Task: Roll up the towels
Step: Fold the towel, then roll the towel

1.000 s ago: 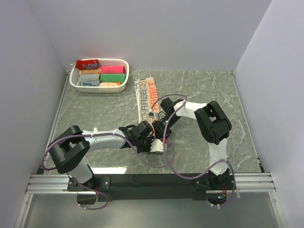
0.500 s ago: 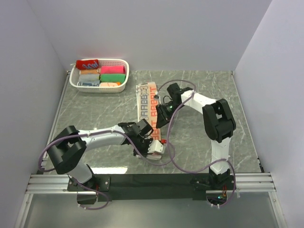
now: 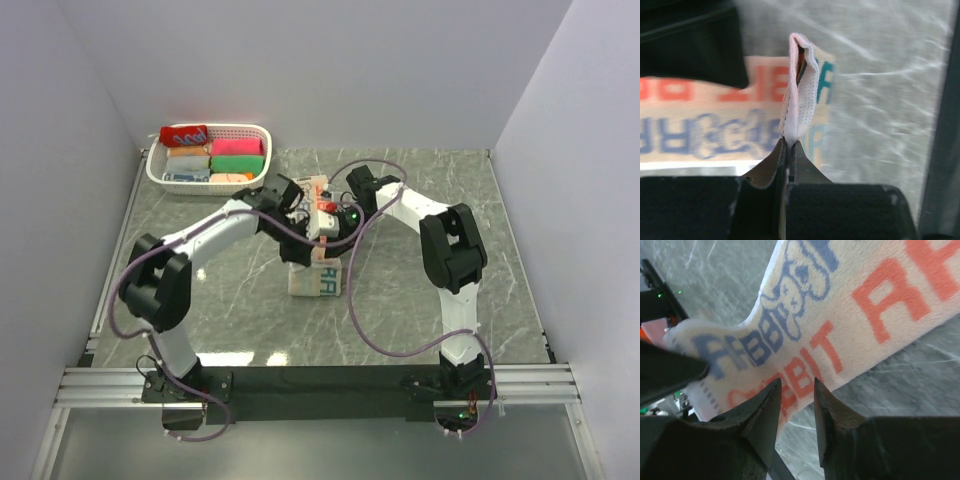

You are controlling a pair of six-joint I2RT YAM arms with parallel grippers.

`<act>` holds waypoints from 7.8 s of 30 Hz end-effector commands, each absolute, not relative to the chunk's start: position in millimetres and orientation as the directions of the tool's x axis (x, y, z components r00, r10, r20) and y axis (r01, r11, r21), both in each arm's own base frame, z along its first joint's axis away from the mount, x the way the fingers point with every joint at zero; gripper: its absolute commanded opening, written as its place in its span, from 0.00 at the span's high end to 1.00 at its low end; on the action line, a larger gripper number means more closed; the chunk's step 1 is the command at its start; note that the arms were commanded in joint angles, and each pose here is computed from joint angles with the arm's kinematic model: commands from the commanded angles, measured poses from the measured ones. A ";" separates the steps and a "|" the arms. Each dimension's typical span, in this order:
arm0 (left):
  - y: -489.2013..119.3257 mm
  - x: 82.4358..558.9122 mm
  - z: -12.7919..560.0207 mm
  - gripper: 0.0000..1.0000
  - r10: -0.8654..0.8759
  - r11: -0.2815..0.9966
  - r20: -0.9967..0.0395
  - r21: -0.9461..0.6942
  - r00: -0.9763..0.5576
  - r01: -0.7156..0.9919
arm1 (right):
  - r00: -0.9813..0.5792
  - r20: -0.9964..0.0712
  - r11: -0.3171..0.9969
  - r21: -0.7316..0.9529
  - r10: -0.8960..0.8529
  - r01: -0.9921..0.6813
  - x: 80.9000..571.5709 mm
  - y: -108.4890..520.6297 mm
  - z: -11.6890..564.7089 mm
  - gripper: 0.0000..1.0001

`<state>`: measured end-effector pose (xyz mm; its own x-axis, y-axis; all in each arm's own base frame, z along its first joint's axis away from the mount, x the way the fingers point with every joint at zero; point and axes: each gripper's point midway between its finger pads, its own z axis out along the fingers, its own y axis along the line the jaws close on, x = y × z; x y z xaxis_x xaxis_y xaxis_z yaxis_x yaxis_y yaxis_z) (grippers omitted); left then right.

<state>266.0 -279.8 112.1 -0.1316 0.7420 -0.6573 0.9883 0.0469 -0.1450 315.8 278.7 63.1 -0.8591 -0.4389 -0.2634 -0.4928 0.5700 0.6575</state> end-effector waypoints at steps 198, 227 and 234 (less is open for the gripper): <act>-259.4 346.3 55.8 0.99 0.674 0.251 -0.684 -0.143 -0.279 0.957 | -0.912 -0.289 0.638 0.652 -0.291 -0.410 363.4 284.8 75.5 0.54; -241.8 350.6 44.9 0.91 0.667 0.311 -0.652 -0.197 -0.361 0.930 | -0.953 -0.089 0.593 0.764 -0.291 -0.253 311.6 299.1 27.1 0.78; -220.0 347.2 76.4 0.64 0.623 0.314 -0.713 -0.149 -0.322 0.937 | -0.957 -0.037 0.636 0.740 -0.287 -0.219 312.2 296.0 4.7 0.85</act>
